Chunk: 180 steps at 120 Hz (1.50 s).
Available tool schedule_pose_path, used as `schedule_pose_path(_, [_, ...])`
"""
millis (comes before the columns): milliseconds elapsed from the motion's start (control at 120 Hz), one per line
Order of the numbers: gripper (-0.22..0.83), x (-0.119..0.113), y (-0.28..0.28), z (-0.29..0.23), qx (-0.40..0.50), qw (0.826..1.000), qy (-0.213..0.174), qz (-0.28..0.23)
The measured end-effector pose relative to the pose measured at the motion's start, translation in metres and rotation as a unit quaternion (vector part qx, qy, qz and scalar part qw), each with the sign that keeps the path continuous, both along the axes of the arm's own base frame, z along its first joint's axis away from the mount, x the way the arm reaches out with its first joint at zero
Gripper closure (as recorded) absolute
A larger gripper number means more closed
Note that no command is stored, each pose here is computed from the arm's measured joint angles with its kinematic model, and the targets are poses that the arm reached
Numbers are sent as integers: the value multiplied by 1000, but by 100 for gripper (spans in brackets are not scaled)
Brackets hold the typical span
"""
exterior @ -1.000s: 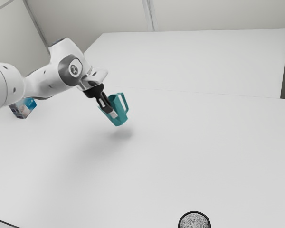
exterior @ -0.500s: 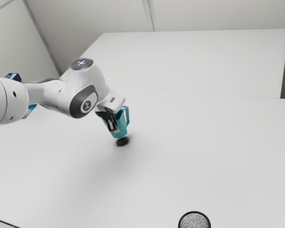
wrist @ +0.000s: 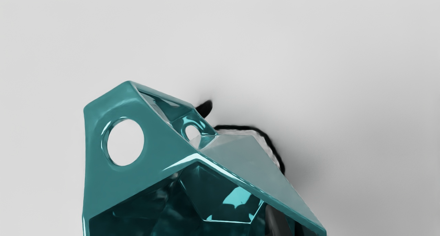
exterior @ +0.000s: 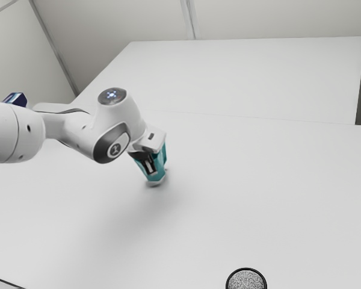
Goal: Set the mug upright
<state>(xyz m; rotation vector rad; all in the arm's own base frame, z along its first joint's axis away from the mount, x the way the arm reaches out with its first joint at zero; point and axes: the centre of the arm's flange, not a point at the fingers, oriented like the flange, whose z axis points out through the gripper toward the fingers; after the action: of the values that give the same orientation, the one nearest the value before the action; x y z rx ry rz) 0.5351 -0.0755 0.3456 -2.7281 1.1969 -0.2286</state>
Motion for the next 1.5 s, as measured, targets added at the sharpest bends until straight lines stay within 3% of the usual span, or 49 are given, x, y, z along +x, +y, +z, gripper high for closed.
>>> schedule_pose_path(567, [78,-10,-8,-19,-15,998,7,60])
schedule_pose_path(1200, [34,-8,-9,-13,-20,997,-1,75])
schedule_pose_path(1500, [23,-8,-16,17,-27,997,-23,72])
